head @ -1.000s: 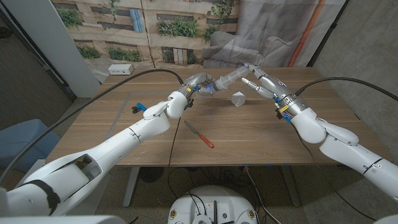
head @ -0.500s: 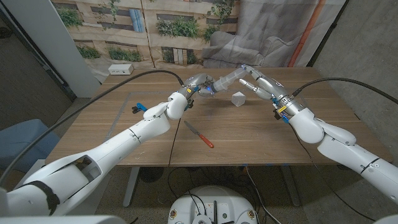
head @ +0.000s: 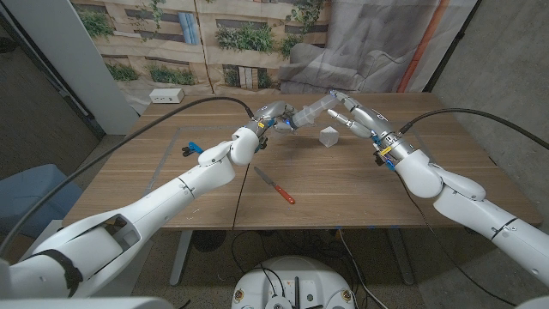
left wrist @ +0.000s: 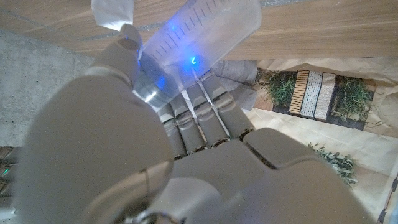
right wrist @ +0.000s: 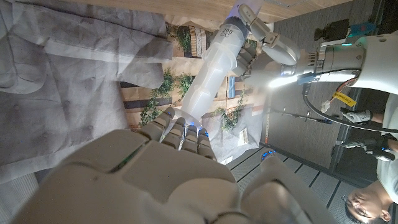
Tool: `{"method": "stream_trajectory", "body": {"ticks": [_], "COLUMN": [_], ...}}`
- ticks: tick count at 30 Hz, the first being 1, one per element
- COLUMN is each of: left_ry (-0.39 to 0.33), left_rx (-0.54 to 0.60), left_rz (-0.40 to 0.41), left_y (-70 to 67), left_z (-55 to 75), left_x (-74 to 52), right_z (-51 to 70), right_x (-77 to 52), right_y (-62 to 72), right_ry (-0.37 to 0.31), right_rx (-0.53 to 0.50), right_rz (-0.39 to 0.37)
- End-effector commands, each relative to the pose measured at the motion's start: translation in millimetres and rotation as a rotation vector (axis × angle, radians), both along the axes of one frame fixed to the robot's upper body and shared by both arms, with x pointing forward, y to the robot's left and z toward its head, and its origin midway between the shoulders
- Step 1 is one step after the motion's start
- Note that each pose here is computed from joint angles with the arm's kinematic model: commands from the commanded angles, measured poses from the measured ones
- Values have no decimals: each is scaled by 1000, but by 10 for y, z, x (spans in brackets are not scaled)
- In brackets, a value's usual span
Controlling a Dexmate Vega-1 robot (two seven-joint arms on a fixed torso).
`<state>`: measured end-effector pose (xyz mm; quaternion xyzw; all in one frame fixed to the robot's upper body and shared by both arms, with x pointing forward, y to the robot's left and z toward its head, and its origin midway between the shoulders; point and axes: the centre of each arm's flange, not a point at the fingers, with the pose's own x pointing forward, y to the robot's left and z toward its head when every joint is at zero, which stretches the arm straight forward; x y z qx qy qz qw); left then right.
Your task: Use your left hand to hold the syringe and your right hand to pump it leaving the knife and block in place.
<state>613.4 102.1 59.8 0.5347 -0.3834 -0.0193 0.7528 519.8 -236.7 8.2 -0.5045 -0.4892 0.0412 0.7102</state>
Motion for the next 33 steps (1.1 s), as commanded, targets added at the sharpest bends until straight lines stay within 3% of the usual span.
{"method": "stream_trajectory", "body": {"ticks": [1, 33], "left_ry": [-18, -13], "left_rx": [8, 0], "left_rz": [-12, -24], "left_y": [-46, -70], "left_z": [50, 13], "left_x": [-17, -45], "right_z": [-36, -105], "right_x": [41, 117], "right_y": [81, 293], "right_ry": [26, 75], "right_rx": [0, -38], "right_rz": [33, 118]}}
